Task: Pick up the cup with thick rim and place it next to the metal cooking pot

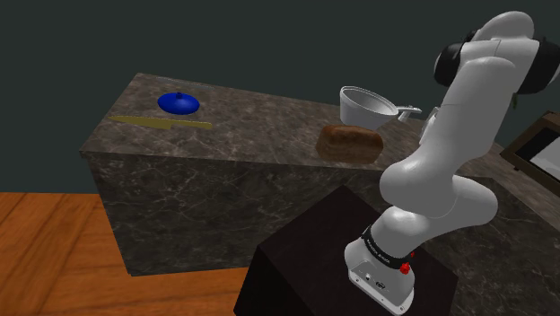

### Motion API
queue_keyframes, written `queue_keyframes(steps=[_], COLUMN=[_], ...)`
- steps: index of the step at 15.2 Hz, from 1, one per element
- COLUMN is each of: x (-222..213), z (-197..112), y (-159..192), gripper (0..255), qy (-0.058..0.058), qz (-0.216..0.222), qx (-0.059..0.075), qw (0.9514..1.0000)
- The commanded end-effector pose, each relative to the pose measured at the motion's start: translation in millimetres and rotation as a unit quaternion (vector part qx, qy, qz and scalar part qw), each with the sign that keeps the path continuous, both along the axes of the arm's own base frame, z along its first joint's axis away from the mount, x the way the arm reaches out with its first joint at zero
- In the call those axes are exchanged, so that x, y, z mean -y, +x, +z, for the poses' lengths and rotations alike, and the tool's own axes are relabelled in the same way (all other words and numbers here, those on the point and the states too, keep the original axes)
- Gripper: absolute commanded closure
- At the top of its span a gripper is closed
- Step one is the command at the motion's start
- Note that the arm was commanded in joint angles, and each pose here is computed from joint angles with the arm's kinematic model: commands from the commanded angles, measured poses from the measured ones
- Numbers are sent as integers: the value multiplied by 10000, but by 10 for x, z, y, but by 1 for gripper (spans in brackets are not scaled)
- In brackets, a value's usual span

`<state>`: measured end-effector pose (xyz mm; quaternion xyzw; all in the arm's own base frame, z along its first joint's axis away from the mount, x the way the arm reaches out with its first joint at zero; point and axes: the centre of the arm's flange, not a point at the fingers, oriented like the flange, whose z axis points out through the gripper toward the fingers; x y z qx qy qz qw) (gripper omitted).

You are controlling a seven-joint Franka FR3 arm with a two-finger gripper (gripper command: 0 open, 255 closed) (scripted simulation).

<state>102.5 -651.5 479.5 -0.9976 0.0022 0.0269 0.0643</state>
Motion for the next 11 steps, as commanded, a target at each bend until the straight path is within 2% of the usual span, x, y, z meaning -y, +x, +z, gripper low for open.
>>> queue_keyframes(steps=[1,11], x=[-10,-10], z=[-105,-634], y=[6,6], gripper=[255,255], qy=[-4,-4], qz=[1,1], qx=[0,0], qw=[10000,10000])
